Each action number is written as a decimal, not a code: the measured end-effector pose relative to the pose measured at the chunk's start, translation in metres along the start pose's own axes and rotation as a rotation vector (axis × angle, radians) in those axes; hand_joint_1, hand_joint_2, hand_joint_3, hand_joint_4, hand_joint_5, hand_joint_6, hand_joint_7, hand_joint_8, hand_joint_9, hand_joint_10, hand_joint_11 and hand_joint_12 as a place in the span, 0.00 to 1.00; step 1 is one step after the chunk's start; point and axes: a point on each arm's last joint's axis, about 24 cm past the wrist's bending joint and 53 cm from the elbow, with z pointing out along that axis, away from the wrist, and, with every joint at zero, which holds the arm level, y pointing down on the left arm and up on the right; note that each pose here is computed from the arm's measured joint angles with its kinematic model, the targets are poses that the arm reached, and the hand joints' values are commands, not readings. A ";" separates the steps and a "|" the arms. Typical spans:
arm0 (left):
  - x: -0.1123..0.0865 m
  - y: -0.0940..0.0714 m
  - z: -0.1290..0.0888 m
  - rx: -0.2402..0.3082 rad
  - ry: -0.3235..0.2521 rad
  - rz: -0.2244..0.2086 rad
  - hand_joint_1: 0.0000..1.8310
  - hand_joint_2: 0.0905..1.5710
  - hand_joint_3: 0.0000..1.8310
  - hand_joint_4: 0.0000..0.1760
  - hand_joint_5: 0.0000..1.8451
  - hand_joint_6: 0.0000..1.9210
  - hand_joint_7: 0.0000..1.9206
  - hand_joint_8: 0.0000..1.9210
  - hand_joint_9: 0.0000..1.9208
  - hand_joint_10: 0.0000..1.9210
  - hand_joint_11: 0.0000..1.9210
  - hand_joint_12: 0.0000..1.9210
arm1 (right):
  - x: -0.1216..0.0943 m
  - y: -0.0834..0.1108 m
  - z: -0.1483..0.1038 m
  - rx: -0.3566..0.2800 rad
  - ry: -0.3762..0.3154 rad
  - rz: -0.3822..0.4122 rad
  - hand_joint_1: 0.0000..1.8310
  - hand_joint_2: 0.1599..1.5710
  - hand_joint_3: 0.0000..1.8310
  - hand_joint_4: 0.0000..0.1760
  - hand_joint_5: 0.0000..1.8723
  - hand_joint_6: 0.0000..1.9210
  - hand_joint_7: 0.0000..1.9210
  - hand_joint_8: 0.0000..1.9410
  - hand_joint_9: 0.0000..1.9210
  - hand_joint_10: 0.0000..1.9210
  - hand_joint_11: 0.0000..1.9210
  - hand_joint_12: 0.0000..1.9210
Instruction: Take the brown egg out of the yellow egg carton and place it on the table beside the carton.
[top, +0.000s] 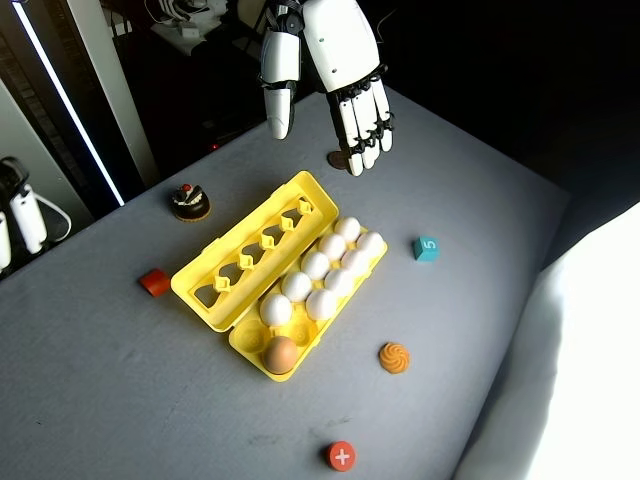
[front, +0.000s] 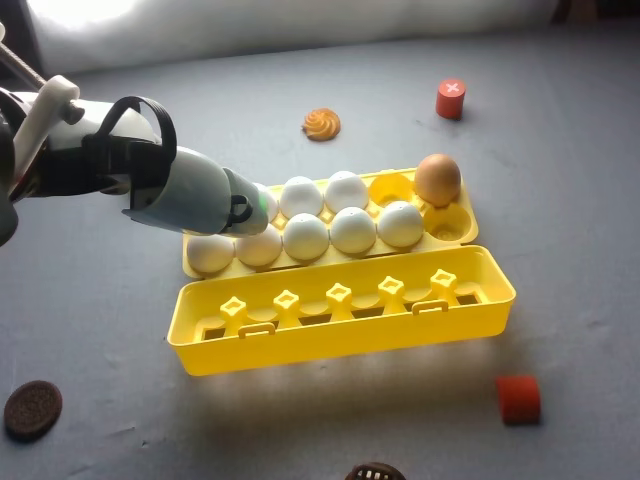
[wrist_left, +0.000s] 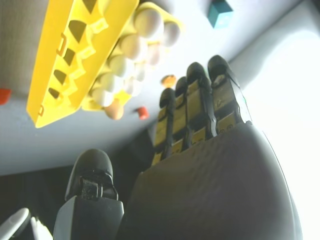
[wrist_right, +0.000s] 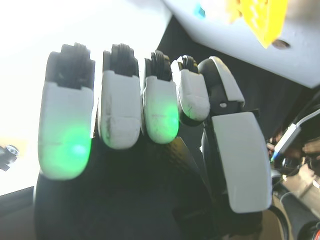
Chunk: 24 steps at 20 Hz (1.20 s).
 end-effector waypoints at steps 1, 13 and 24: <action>0.000 0.000 0.000 -0.001 -0.001 0.000 0.00 0.74 0.02 0.00 0.00 0.00 0.01 0.00 0.00 0.00 0.00 0.00 | -0.001 0.000 0.000 0.000 -0.002 -0.017 0.03 0.76 0.01 0.00 0.09 0.01 0.08 0.00 0.06 0.01 0.00 0.17; 0.000 0.000 0.000 0.002 0.000 0.000 0.00 0.75 0.01 0.00 0.00 0.00 0.00 0.00 0.00 0.00 0.00 0.00 | 0.001 -0.006 0.000 0.026 0.001 -0.032 0.18 0.50 0.00 0.16 0.05 0.00 0.00 0.00 0.00 0.00 0.00 0.00; 0.000 -0.001 0.000 0.003 0.000 -0.002 0.00 0.76 0.01 0.00 0.00 0.00 0.00 0.00 0.00 0.00 0.00 0.00 | 0.007 -0.042 0.043 0.075 0.028 -0.010 0.28 0.46 0.00 0.80 0.44 0.02 0.02 0.00 0.00 0.00 0.00 0.00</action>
